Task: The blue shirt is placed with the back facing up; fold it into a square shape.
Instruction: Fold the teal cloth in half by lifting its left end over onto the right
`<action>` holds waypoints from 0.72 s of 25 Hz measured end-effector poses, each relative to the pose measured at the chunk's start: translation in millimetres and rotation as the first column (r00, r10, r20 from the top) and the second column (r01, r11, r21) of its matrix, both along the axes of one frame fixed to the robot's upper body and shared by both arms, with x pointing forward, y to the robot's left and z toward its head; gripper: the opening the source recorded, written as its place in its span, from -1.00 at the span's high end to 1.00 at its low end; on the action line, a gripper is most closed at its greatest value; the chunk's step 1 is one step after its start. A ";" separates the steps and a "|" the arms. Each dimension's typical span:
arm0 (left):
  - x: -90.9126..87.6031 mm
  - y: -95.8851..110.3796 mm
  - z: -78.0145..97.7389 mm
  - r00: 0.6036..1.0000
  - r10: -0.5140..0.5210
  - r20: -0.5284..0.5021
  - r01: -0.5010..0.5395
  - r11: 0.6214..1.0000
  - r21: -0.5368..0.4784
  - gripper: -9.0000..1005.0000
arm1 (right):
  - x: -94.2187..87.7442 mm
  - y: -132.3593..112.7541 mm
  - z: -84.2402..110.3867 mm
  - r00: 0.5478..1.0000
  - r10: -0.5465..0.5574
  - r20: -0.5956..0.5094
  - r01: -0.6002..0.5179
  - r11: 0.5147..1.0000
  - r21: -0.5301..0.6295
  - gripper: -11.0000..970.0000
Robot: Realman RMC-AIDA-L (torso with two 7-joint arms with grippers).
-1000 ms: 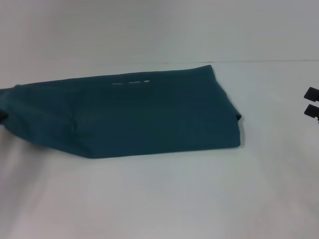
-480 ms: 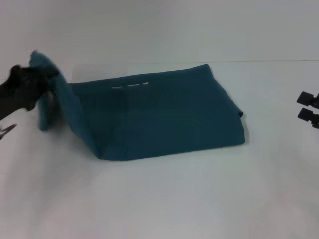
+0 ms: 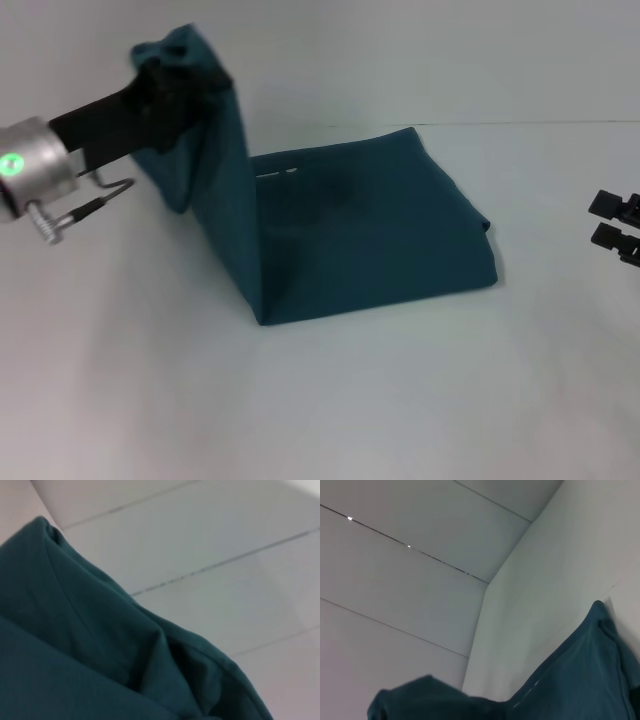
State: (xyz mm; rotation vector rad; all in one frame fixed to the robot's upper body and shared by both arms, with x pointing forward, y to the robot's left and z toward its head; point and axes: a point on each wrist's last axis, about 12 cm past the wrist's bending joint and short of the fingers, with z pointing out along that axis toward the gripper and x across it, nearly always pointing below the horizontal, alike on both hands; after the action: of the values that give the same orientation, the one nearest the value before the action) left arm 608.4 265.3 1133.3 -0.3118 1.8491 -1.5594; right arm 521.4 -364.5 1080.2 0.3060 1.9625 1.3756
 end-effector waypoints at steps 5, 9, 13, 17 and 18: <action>14.1 -38.0 9.0 0.996 -0.089 0.019 0.088 0.995 0.056 0.88 | -0.6 1.7 -1.8 1.000 0.001 -0.007 -0.001 1.000 0.009 -0.60; 19.8 -68.7 8.5 0.990 -0.139 0.026 0.135 0.984 0.115 0.87 | 0.1 2.4 -1.6 1.000 0.005 -0.007 -0.005 1.000 0.007 -0.60; 26.5 -111.4 -3.9 0.983 -0.183 0.017 0.176 0.962 0.207 0.86 | -0.9 3.9 -4.5 1.000 0.008 -0.020 -0.007 1.000 0.006 -0.60; 28.7 -139.4 -19.4 0.984 -0.177 0.031 0.163 0.949 0.270 0.85 | -2.8 3.2 -6.2 1.000 0.004 -0.026 -0.004 1.000 0.007 -0.60; 28.2 -144.4 -21.2 0.982 -0.182 0.043 0.164 0.947 0.278 0.85 | -3.3 2.9 -6.5 1.000 0.003 -0.027 -0.003 1.000 0.006 -0.60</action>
State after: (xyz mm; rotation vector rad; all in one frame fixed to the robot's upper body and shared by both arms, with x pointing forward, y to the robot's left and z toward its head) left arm 636.6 120.8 1112.1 0.0315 2.0518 -1.3824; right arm 518.1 -361.6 1073.7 0.3265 1.9815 1.3862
